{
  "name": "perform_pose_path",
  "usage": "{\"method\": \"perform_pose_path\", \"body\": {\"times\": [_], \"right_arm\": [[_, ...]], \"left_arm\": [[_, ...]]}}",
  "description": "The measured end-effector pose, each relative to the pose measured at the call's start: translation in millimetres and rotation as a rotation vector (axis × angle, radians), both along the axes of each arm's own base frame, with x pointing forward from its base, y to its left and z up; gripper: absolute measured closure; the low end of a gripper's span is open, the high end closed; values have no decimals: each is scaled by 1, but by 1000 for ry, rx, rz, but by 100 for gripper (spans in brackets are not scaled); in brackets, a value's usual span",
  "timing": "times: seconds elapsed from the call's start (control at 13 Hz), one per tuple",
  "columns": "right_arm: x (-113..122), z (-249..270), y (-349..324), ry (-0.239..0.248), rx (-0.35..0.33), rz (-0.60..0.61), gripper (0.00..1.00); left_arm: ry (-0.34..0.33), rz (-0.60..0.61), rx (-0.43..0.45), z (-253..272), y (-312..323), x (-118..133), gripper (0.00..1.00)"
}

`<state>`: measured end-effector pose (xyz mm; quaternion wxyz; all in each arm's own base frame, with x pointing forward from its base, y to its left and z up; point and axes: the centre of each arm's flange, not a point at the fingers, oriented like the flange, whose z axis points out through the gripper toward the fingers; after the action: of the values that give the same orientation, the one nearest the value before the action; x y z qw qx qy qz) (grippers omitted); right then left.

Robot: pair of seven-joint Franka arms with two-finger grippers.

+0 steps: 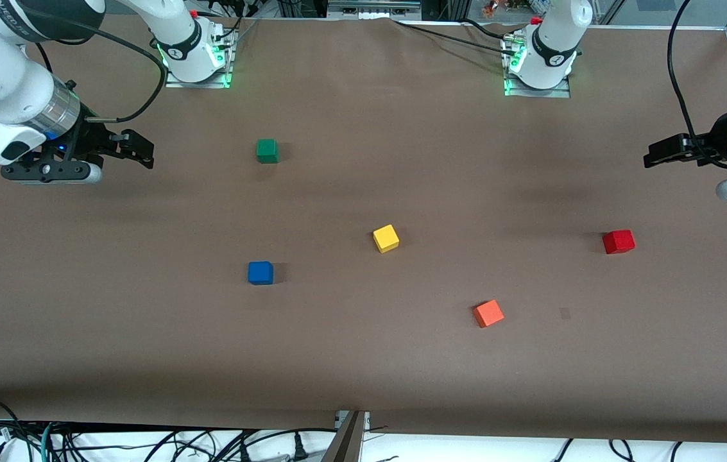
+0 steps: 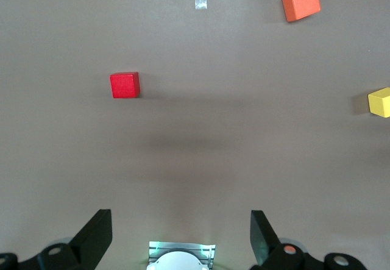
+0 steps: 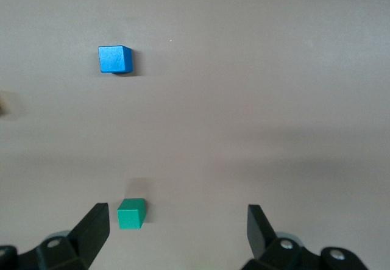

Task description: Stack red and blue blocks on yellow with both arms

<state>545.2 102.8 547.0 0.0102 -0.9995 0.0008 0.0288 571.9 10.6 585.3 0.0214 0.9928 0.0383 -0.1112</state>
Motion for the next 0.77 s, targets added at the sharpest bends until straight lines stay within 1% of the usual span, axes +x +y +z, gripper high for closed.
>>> {"method": "perform_pose_path", "body": {"times": [0.77], "right_arm": [[0, 0, 0, 0, 0, 0, 0]], "left_arm": [[-6, 0, 0, 1, 0, 3, 0]]}}
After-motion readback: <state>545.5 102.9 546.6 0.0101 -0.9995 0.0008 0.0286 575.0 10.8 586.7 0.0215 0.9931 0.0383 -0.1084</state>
